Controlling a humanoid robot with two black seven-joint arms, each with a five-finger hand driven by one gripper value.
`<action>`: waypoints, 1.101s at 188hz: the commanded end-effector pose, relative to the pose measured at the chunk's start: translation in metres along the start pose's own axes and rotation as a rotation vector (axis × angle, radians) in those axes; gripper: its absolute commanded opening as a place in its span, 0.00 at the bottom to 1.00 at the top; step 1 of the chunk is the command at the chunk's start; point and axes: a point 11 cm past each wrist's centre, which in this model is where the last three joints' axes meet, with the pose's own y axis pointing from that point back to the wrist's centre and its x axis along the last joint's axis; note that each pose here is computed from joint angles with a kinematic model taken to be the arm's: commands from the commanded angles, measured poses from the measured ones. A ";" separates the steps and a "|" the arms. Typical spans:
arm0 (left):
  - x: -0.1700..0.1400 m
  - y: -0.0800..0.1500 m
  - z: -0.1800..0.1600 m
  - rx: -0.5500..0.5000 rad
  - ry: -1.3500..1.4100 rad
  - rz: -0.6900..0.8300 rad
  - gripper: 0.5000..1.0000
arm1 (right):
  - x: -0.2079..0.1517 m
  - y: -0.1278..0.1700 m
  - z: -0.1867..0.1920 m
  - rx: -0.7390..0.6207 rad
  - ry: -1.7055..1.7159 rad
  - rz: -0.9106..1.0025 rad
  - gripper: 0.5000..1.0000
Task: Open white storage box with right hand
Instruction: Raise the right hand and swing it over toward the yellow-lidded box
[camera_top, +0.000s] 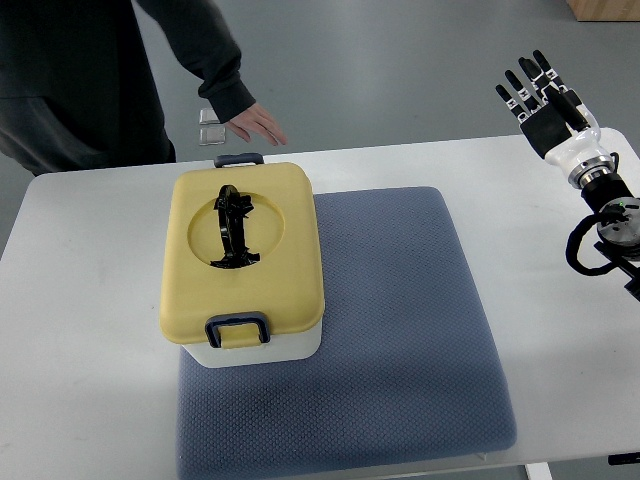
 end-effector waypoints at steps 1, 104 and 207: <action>-0.001 0.000 0.000 0.001 -0.005 -0.002 1.00 | 0.000 0.000 0.000 0.000 -0.001 0.000 0.86; -0.009 0.000 -0.001 0.001 -0.006 -0.030 1.00 | -0.053 -0.027 -0.025 0.005 0.125 -0.149 0.86; -0.020 0.000 -0.001 0.003 -0.008 -0.062 1.00 | -0.257 -0.010 -0.002 -0.117 1.412 -1.042 0.86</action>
